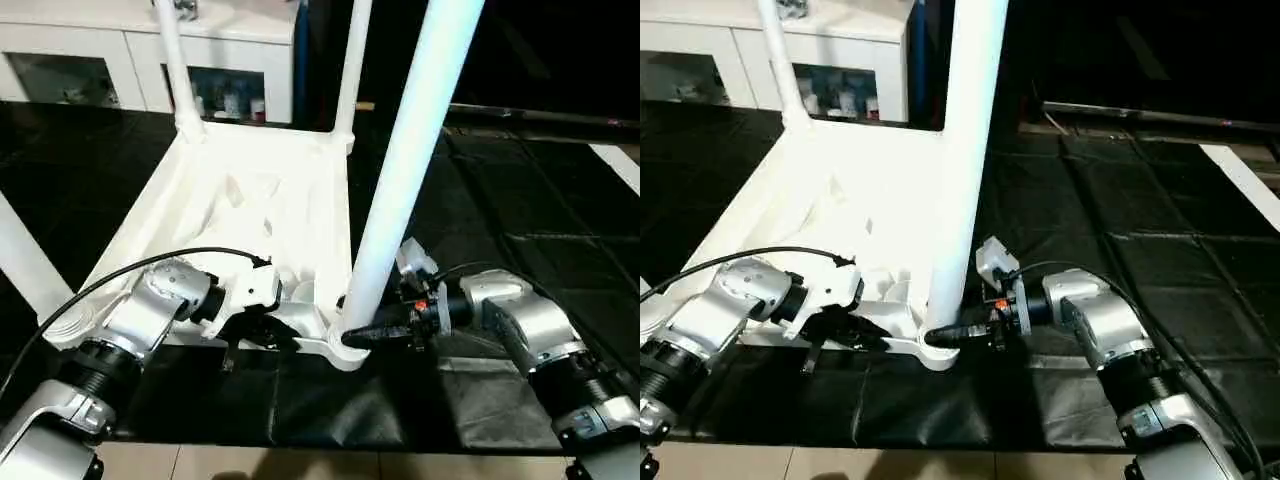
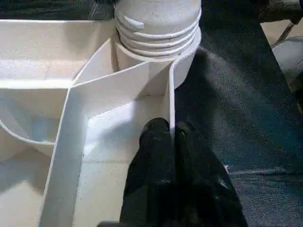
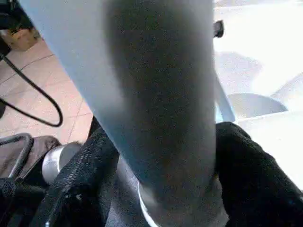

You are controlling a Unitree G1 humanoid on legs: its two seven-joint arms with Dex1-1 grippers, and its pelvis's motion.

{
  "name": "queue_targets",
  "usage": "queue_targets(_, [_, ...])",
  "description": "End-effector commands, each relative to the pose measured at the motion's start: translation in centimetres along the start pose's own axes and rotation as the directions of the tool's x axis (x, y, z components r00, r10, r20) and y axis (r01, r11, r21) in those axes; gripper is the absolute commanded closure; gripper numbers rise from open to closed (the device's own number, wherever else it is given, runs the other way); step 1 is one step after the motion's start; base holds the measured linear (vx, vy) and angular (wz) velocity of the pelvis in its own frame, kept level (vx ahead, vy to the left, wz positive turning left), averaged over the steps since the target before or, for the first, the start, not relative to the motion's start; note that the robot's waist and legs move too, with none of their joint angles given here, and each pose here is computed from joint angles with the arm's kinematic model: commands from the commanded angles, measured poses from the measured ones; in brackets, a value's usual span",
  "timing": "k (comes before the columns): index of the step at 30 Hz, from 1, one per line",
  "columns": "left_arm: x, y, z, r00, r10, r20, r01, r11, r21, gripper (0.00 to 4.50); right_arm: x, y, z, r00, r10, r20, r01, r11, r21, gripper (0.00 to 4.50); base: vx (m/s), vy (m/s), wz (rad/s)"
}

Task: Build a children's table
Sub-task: Rotate leg to tighten

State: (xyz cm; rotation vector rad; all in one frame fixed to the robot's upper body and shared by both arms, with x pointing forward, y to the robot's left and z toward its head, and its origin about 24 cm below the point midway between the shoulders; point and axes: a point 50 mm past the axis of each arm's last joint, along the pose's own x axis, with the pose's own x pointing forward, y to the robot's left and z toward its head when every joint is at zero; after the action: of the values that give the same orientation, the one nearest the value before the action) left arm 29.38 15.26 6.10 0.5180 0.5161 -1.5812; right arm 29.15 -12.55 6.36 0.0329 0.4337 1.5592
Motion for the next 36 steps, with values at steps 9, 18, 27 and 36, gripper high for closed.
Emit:
queue_targets(9, [0.8, 0.7, 0.5, 1.0, 0.019, 0.007, -0.019, 1.0, -0.009, 4.5, 0.2, -0.4, 0.2, 0.999, 0.054, -0.008, -0.054, 0.998, -0.019, 2.27, 0.0, 0.0, 0.0])
queue_targets(18, [1.8, 2.4, 2.4, 0.965, 0.232, 0.124, -0.216, 0.967, -0.133, 4.5, 1.6, -0.2, -0.9, 0.988, -0.142, 0.064, 0.141, 0.99, 0.021, 2.4, 0.0, 0.0, 0.0])
queue_targets(27, [4.5, 4.4, 5.4, 0.847, 0.498, 0.187, -0.424, 0.845, -0.328, 4.5, 6.7, -3.3, 0.7, 0.777, -0.609, 0.159, 0.568, 0.787, 0.241, 2.48, 0.0, 0.0, 0.0])
queue_targets(36, [4.7, 4.9, 5.9, 0.827, 0.541, 0.157, -0.48, 0.822, -0.306, 4.5, 8.8, -3.4, 2.3, 0.775, -0.608, 0.175, 0.58, 0.793, 0.185, 1.93, 0.0, 0.0, 0.0])
